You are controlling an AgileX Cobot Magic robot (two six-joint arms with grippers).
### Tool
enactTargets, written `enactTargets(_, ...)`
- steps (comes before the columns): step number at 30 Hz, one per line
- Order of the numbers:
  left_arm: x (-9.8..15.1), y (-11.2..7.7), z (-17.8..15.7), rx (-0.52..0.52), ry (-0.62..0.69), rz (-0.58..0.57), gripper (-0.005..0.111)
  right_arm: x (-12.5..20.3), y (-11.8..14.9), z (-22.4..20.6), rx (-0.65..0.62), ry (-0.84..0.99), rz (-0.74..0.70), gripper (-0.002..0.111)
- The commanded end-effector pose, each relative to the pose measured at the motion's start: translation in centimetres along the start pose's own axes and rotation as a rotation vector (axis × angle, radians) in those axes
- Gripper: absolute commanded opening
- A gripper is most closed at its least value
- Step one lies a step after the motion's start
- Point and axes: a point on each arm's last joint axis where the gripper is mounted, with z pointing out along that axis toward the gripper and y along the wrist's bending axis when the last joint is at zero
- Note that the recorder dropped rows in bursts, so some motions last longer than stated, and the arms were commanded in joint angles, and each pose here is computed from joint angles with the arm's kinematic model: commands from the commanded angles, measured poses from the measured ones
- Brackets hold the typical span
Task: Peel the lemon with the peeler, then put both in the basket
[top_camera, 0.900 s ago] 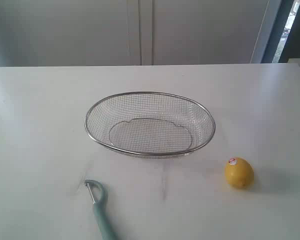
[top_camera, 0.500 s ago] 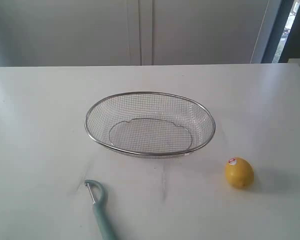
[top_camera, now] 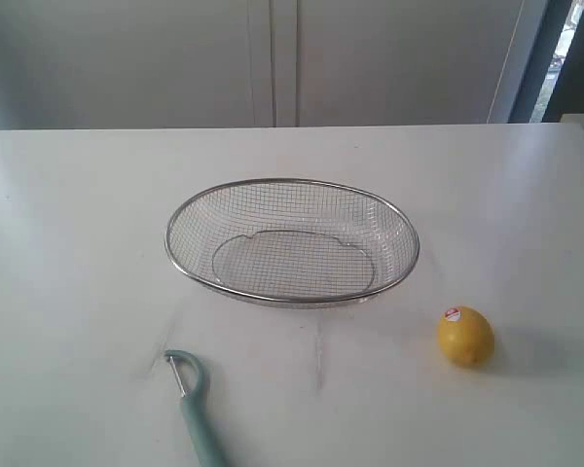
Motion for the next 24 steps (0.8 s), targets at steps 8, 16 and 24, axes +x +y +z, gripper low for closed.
enactTargets(8, 0.3, 0.0, 0.1, 0.002, 0.005, -0.005, 0.0, -0.4, 0.0, 0.0, 0.006, -0.065, -0.007, 0.0)
enactTargets(16, 0.3, 0.0, 0.1, 0.002, 0.005, -0.005, 0.0, -2.2, -0.1, -0.3, 0.015, -0.262, -0.007, 0.0)
enactTargets(24, 0.3, 0.0, 0.1, 0.002, 0.005, -0.005, 0.0, -3.6, -0.2, -0.8, 0.022, -0.422, -0.008, 0.0)
